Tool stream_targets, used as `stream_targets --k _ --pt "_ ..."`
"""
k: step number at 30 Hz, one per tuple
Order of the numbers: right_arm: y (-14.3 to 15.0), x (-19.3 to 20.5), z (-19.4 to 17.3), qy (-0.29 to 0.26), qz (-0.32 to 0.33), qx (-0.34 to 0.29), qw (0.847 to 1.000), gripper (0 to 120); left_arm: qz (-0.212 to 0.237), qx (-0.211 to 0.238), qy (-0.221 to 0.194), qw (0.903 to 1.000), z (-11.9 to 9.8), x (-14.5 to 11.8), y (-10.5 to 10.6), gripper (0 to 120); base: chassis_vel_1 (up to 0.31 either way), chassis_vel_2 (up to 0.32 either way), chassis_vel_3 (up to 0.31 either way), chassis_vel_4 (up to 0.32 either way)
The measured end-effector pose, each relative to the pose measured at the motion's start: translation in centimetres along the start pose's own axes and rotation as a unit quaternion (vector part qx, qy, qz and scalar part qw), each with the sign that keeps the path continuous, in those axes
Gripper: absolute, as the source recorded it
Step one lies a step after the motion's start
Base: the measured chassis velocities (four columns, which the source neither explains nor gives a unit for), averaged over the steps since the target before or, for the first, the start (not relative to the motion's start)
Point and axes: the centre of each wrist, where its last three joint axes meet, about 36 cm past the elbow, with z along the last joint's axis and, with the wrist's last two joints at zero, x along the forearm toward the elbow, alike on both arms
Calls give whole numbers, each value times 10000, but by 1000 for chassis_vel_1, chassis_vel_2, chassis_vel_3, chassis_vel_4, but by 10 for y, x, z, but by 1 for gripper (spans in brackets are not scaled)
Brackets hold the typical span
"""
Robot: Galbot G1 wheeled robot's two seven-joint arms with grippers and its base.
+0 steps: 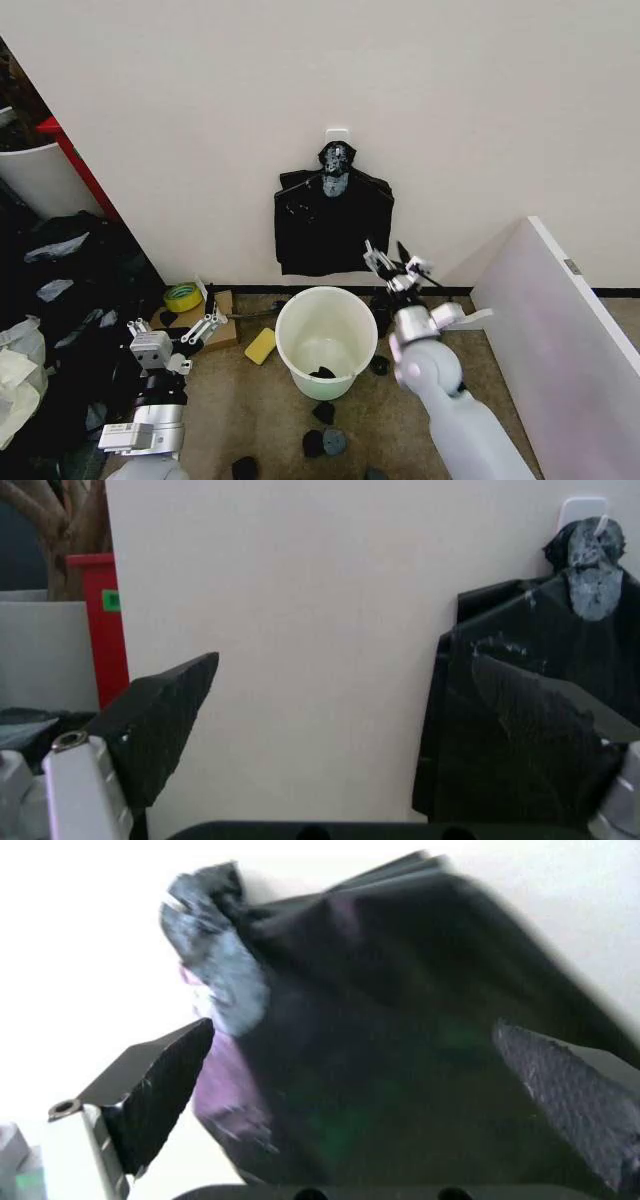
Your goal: Place the garbage bag over the trash bin.
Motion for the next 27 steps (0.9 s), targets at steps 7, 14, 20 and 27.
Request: stream_targets --k 7,14,20,27 --pt "3 -39 29 -216 -457 -313 9982 100 -47 -7 47 10000 0 4 -1 100 0 0 0 0" --pt "18 -69 47 -399 -864 -6 9955 94 -69 -24 70 9999 2 4 0 100 0 0 0 0" --pt "22 -81 49 -449 -1014 328 9933 73 -76 -24 93 9999 4 4 1 100 0 0 0 0" --pt "23 -94 50 -483 -1041 516 9921 70 -82 -29 117 9999 8 3 2 100 0 0 0 0"
